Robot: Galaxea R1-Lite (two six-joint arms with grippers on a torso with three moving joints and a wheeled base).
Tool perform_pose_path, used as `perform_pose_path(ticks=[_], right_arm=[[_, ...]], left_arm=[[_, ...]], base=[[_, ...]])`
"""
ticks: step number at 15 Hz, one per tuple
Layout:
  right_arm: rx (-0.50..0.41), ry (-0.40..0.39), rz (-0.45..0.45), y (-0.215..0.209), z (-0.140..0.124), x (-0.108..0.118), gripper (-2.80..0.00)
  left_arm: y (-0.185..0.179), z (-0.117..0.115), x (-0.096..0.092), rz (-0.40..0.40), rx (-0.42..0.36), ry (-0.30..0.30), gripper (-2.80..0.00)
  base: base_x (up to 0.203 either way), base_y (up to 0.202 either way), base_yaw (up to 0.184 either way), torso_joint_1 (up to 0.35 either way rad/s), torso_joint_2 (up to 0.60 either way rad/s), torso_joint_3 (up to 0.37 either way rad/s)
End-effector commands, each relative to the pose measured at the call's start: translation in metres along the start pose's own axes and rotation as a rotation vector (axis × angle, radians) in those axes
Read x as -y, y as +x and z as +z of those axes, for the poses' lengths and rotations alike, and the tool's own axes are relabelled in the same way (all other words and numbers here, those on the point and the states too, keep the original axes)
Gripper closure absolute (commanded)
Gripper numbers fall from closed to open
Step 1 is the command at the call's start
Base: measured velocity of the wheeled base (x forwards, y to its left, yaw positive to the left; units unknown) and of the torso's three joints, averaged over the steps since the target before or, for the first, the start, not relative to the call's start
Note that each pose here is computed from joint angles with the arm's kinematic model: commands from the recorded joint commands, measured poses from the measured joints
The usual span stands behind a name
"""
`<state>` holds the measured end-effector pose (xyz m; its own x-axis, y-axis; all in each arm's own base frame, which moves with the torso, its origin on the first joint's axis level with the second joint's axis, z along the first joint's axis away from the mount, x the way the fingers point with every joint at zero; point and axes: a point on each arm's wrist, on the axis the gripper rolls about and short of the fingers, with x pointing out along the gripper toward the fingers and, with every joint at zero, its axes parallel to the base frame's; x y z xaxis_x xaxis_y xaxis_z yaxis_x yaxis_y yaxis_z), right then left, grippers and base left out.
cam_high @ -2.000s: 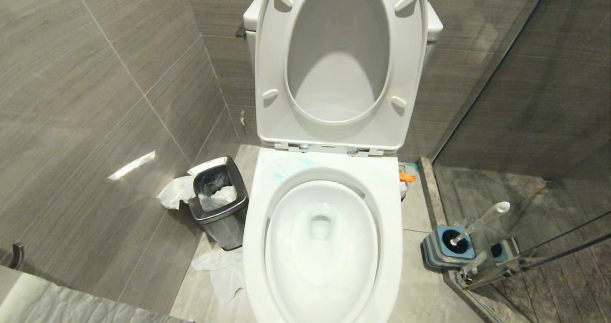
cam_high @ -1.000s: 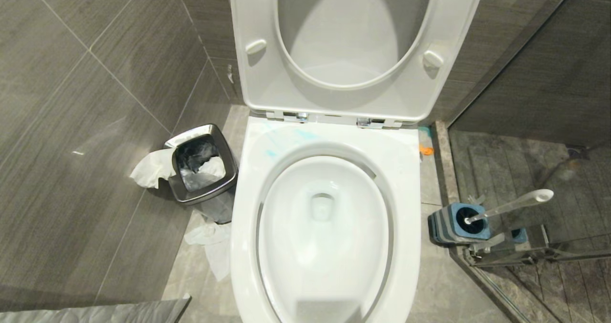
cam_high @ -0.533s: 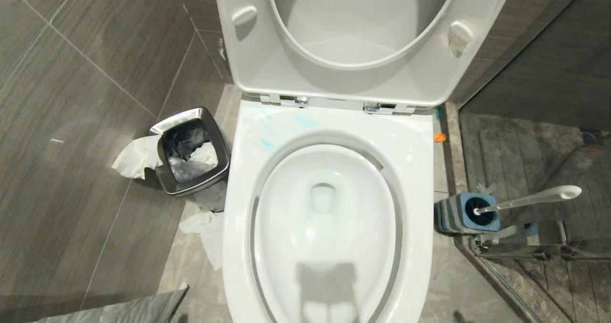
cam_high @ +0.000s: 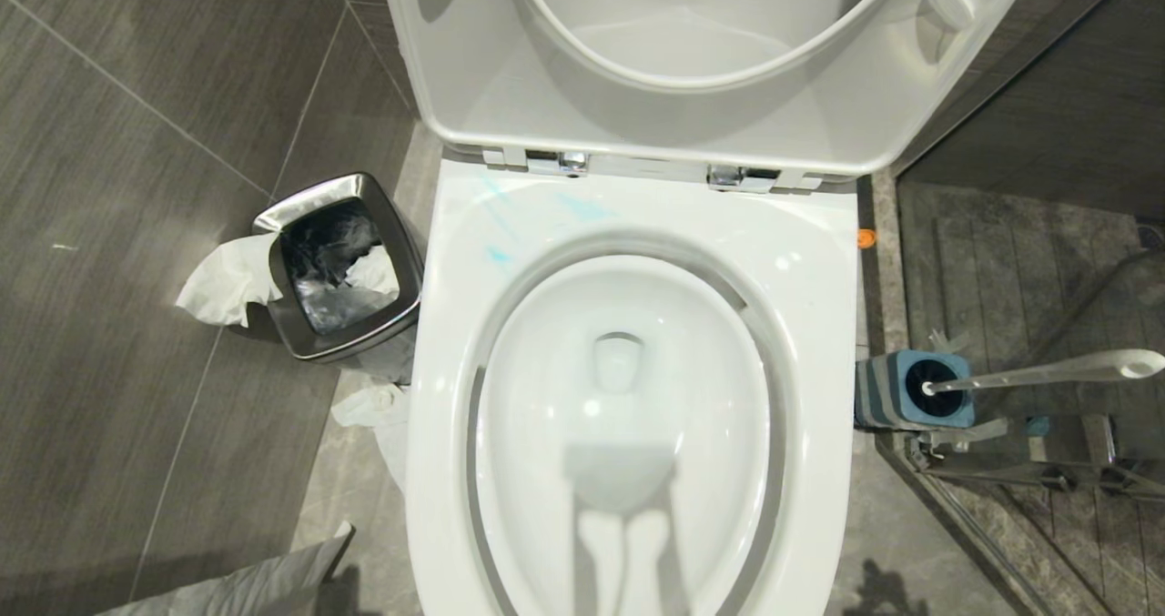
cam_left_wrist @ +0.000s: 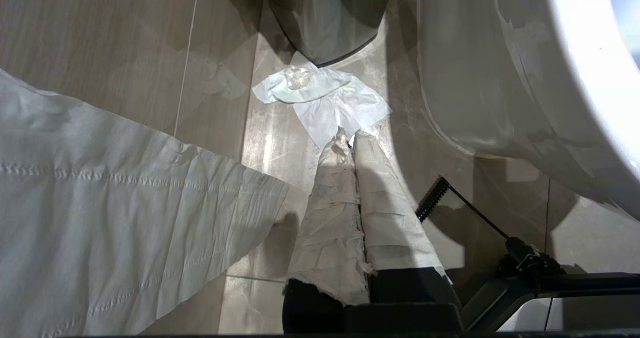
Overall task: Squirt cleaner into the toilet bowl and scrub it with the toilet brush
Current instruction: Pour in the cleaning agent
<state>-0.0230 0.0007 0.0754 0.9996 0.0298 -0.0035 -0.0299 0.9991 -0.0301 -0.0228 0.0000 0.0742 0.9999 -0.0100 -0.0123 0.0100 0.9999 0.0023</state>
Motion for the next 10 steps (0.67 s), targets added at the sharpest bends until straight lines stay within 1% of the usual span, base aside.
perform_pose_path(ticks=[1, 8, 10], right_arm=[[-0.001, -0.002, 0.001, 0.0001, -0.0001, 0.0000, 0.00], [-0.001, 0.000, 0.001, 0.0001, -0.0001, 0.0000, 0.00], [-0.001, -0.002, 0.001, 0.0001, -0.0001, 0.0000, 0.00]], left_arm=[[0.0001, 0.0000, 0.0000, -0.001, -0.001, 0.001, 0.00], [0.0001, 0.0000, 0.0000, -0.001, -0.001, 0.005, 0.00], [0.0001, 0.0000, 0.0000, -0.001, -0.002, 0.005, 0.00]], base=[[0.000, 0.000, 0.000, 0.000, 0.00, 0.000], [0.000, 0.000, 0.000, 0.000, 0.00, 0.000], [0.000, 0.000, 0.000, 0.003, 0.00, -0.115]])
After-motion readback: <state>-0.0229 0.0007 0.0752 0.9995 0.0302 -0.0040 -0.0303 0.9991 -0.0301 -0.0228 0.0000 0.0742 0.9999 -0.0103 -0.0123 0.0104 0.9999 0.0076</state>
